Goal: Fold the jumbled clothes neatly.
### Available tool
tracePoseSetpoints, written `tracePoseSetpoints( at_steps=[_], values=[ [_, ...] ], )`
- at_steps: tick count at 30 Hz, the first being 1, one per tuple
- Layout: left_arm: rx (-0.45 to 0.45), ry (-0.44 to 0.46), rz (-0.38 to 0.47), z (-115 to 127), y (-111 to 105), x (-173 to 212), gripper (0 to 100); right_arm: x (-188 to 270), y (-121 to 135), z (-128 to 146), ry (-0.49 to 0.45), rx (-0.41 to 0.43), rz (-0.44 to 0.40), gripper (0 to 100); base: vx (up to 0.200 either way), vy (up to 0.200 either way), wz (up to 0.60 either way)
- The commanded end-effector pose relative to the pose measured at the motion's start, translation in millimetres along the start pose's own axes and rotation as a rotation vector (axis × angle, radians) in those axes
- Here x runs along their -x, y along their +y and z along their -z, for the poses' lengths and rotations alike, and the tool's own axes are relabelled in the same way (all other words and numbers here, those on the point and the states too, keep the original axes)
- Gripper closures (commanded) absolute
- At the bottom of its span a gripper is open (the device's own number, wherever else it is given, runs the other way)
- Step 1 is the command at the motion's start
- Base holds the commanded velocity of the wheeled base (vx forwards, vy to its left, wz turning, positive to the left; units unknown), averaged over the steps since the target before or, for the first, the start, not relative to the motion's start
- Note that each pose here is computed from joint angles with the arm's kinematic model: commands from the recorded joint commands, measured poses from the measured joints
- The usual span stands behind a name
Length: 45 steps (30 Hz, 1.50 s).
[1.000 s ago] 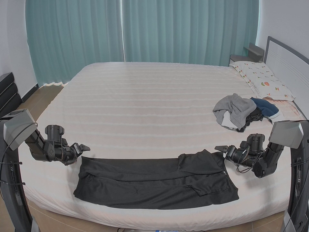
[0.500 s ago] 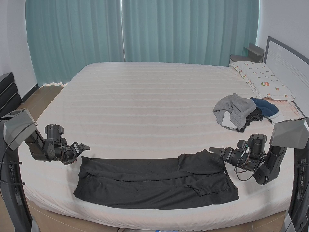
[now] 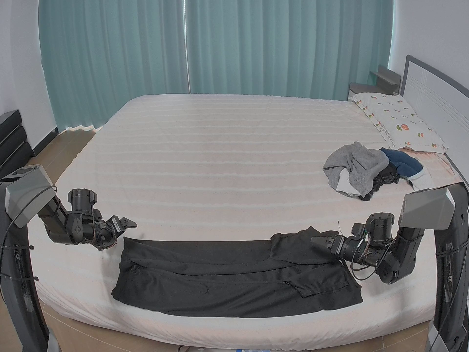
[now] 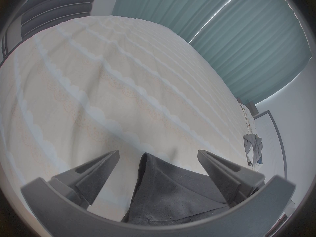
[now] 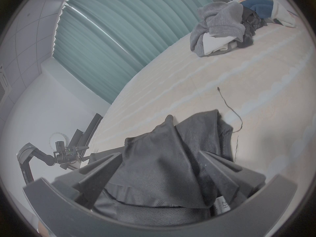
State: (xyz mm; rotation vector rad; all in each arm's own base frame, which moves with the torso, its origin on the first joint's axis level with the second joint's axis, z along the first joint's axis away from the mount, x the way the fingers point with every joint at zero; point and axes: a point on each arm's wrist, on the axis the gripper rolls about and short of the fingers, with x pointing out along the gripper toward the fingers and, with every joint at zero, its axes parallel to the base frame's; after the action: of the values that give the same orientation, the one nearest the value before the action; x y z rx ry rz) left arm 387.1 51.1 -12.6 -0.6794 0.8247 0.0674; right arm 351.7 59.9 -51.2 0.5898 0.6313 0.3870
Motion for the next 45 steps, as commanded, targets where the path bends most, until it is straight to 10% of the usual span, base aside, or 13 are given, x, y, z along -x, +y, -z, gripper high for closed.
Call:
tracePoseSetpoints(
  at_steps=[1, 24, 25, 33, 37, 45],
  values=[
    [0.000, 0.002, -0.001, 0.5, 0.6, -0.6, 0, 0.6, -1.5, 4.4, 0.015, -0.005, 0.007, 100, 0.000, 0.000, 0.00],
    [-0.001, 0.004, -0.003, 0.6, 0.5, -0.2, 0, 23.7, -7.8, 10.1, 0.061, 0.064, 0.063, 100, 0.000, 0.000, 0.00],
    [-0.001, 0.003, -0.002, 0.4, 0.4, -0.2, 0, 23.5, -8.1, 10.3, 0.061, 0.064, 0.063, 0, 0.000, 0.000, 0.00],
    [-0.002, -0.003, 0.003, -0.2, 0.0, -0.2, 0, 22.3, -8.1, 0.1, 0.031, 0.045, 0.041, 0, 0.000, 0.000, 0.00],
    [0.018, -0.003, 0.023, -5.4, 0.1, 1.8, 0, 8.5, -9.0, -16.3, -0.027, -0.201, -0.021, 0, 0.000, 0.000, 0.00],
    [0.148, 0.005, 0.017, 2.3, 0.4, 18.5, 0, 9.8, -7.8, -24.4, -0.093, -0.288, -0.072, 0, 0.000, 0.000, 0.00]
  ],
)
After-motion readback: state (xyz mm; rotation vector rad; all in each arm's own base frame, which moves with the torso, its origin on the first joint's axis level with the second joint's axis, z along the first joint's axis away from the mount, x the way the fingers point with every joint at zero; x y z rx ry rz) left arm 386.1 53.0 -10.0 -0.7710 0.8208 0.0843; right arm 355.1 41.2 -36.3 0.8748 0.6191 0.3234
